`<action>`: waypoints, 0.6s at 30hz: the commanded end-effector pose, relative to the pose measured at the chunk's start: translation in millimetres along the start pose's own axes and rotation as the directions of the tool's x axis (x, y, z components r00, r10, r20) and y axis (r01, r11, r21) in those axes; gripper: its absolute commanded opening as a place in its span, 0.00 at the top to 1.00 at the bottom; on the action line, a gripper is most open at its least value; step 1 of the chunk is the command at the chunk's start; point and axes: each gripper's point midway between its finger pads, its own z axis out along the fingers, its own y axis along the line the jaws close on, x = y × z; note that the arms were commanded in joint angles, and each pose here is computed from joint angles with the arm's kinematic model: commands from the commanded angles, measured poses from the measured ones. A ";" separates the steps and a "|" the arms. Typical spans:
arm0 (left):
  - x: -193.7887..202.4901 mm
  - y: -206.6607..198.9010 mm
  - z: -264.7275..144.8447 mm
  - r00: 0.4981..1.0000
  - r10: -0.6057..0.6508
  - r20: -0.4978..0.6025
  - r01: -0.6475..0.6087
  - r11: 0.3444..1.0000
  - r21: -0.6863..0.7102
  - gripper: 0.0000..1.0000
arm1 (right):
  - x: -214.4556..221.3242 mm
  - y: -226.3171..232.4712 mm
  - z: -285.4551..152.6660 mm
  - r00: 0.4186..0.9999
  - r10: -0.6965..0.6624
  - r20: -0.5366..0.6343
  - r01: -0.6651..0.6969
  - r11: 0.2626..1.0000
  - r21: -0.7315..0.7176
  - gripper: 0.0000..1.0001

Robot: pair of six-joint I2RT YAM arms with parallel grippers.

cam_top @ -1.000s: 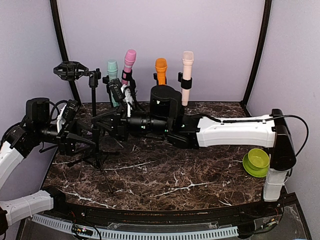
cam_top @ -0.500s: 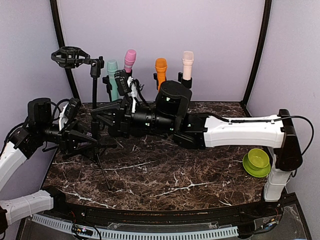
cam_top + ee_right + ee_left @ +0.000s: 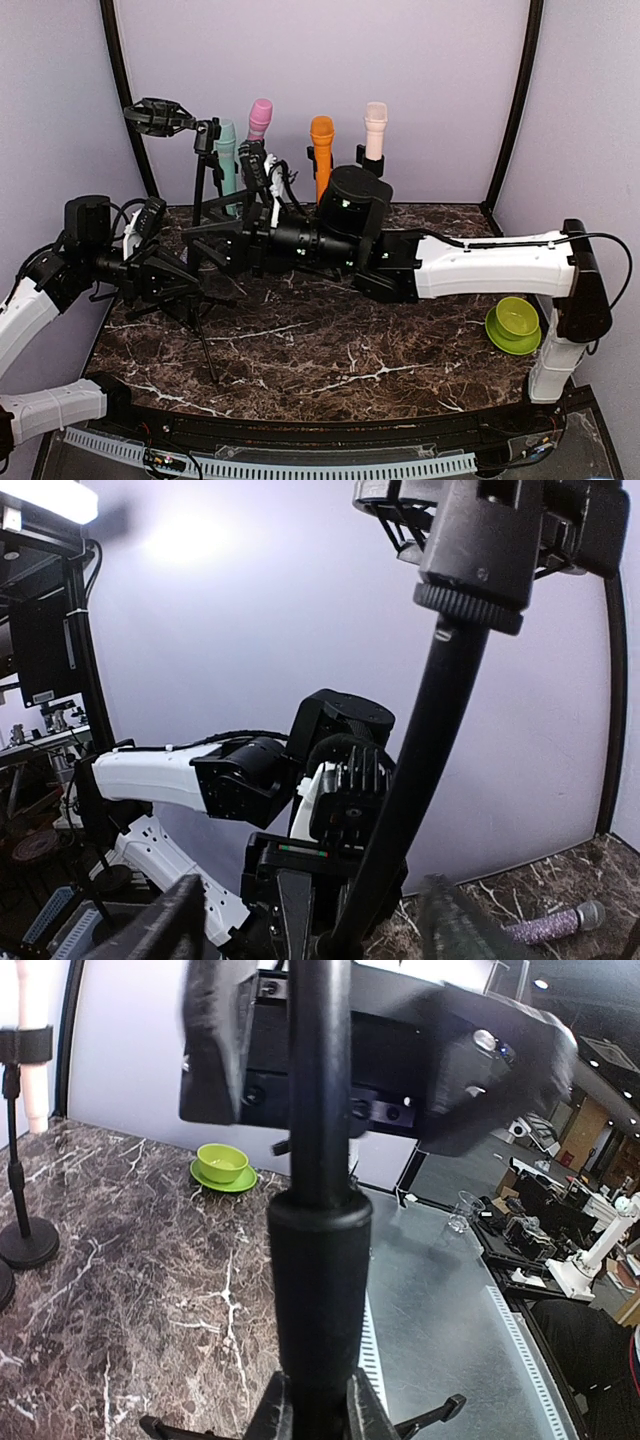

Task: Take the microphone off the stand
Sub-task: Unscrew the knob on the stand of the microphone stand.

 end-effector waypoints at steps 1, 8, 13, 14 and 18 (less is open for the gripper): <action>-8.0 -6.8 -2.5 0.996 0.091 -0.019 -0.092 0.996 -0.005 1.00 | -25.5 4.4 -35.8 0.998 -0.049 0.046 0.045 0.995 0.087 0.01; -19.4 -6.6 -2.3 0.989 0.145 0.002 -0.145 0.989 -0.002 1.00 | -11.6 3.7 -96.7 0.999 -0.050 -0.019 0.053 0.979 0.198 0.01; -23.3 -4.6 -2.0 0.988 0.155 0.003 -0.155 0.988 -0.002 1.00 | 15.9 -0.7 -69.4 0.961 -0.092 -0.262 0.134 0.980 0.146 0.01; -21.5 -3.4 -1.9 0.988 0.157 -0.004 -0.157 0.988 -0.007 1.00 | 10.7 -3.6 -63.8 0.959 -0.101 -0.264 0.146 0.977 0.156 0.01; -15.4 -2.0 -2.5 0.982 0.186 -0.029 -0.186 0.982 -0.024 1.00 | 20.0 -16.1 -48.3 0.936 -0.138 -0.323 0.200 0.965 0.167 0.26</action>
